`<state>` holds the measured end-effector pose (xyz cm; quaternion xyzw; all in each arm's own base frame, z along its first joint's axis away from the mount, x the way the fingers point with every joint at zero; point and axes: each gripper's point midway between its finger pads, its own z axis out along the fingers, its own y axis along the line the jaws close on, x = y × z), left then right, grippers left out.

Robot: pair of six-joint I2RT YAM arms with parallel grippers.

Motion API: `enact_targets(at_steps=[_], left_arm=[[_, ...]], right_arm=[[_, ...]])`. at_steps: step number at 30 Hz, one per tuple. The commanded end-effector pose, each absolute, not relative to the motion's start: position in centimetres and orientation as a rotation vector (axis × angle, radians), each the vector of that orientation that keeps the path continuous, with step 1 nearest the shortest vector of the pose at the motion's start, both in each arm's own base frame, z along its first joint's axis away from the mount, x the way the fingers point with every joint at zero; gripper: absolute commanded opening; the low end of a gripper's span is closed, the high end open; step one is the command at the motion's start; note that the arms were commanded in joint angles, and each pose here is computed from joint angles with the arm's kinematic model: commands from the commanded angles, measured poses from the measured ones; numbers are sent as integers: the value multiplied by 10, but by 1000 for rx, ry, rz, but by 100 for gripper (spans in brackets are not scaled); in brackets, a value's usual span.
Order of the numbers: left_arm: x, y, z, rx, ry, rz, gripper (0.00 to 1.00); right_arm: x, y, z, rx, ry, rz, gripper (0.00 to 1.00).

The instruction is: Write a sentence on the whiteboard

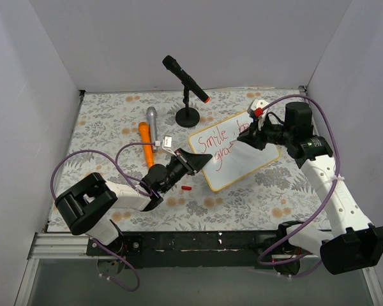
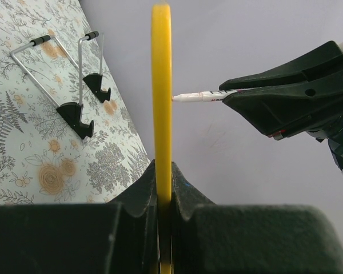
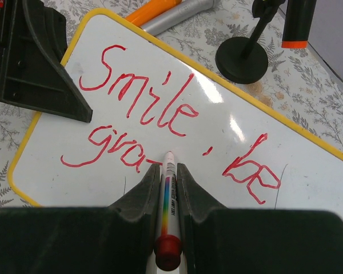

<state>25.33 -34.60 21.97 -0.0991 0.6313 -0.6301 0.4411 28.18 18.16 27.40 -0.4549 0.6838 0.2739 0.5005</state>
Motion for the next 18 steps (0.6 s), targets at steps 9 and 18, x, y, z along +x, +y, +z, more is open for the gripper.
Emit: enact_targets(at_steps=[9, 18], left_arm=[[224, -309, 349, -207, 994, -1825, 0], [223, -309, 352, -203, 989, -1825, 0]], right_arm=[[266, 181, 276, -1144, 1623, 671, 1], [249, 173, 261, -1161, 1671, 664, 1]])
